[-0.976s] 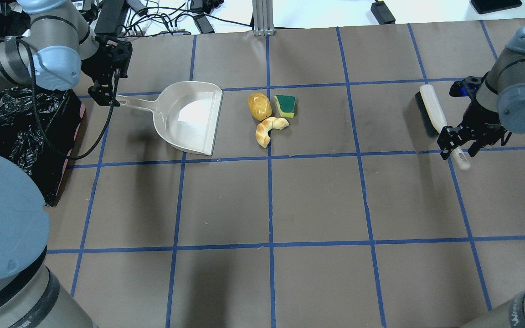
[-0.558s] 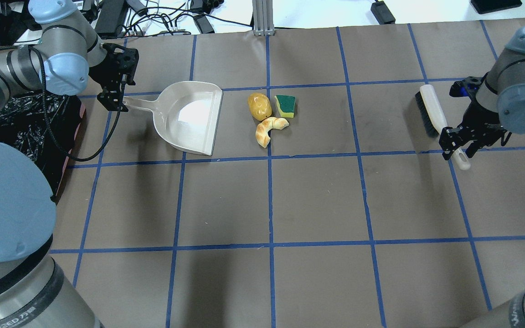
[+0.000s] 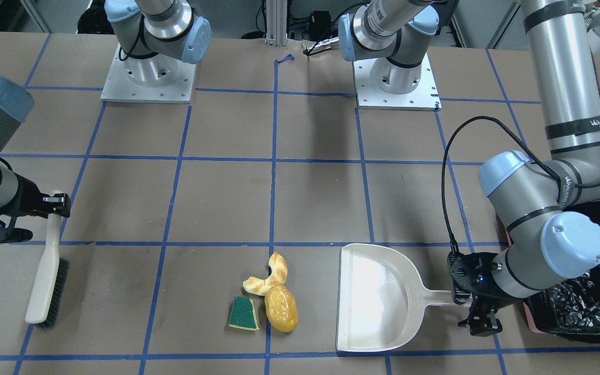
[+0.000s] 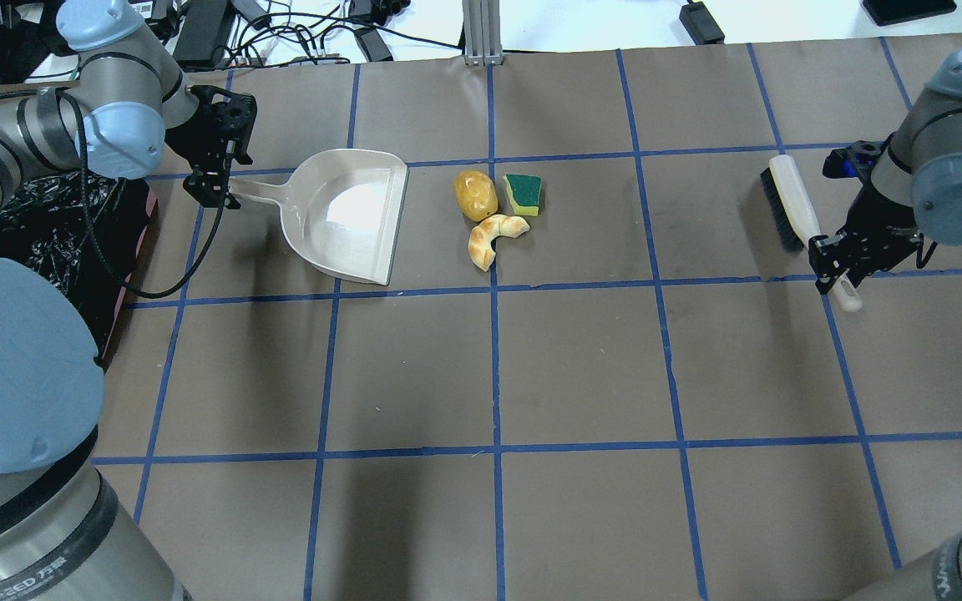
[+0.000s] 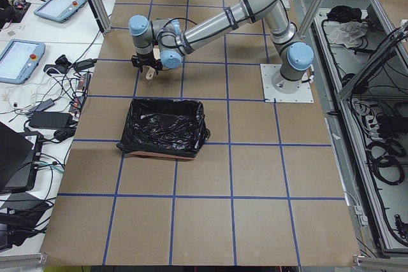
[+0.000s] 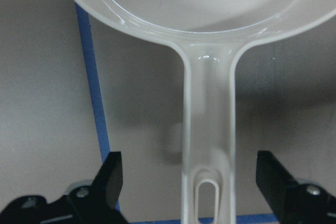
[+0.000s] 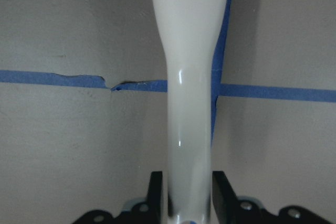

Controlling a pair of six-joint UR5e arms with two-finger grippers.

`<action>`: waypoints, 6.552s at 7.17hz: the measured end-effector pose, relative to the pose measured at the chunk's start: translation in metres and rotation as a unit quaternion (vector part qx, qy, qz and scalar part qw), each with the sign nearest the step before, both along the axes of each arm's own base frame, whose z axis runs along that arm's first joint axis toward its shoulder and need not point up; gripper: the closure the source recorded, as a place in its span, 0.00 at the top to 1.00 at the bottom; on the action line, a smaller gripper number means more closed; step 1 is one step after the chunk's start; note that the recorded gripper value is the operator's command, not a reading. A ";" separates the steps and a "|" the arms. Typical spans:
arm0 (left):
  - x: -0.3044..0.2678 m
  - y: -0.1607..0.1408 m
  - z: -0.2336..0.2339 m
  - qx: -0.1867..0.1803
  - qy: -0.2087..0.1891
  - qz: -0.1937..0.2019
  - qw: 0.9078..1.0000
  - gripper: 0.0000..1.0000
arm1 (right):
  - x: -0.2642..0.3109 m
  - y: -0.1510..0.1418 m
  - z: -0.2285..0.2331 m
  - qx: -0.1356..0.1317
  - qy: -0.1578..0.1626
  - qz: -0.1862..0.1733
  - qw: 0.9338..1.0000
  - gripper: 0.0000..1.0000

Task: Sweep and dump trash into bin
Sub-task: 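Grasp the white dustpan handle with the left gripper while the right grasps the brush, then carry the brush with the right gripper behind the potato, roll and sponge, then sweep the items with the right gripper's brush into the left gripper's dustpan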

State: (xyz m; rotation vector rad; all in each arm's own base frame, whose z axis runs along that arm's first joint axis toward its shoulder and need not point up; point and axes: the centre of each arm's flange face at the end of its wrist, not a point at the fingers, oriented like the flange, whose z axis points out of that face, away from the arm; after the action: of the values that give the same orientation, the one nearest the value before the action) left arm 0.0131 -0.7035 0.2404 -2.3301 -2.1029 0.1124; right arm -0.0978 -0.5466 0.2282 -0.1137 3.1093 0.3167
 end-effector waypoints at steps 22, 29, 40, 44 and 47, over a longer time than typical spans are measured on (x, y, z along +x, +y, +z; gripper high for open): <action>-0.014 0.004 0.005 0.010 -0.016 0.026 0.999 0.24 | 0.331 -0.050 0.017 0.017 -0.026 -0.100 0.994 0.00; -0.014 0.003 0.007 0.009 -0.016 0.025 1.000 0.24 | 0.412 -0.020 0.017 0.017 -0.027 -0.163 0.986 0.00; -0.014 0.003 0.006 0.009 -0.015 0.026 1.000 0.24 | 0.570 -0.014 0.006 -0.012 -0.094 -0.197 0.976 0.00; -0.014 0.004 0.006 0.009 -0.014 0.026 1.000 0.24 | 0.608 -0.004 0.009 -0.016 -0.131 -0.190 0.973 0.00; -0.015 0.004 0.010 0.006 -0.011 0.026 1.000 0.24 | 0.622 -0.001 0.022 -0.016 -0.146 -0.187 0.971 0.00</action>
State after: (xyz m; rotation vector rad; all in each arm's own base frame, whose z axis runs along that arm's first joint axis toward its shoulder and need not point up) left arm -0.0017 -0.6994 0.2501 -2.2809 -2.1683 0.0756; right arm 0.5247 -0.5474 0.2501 0.3844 2.7653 0.2143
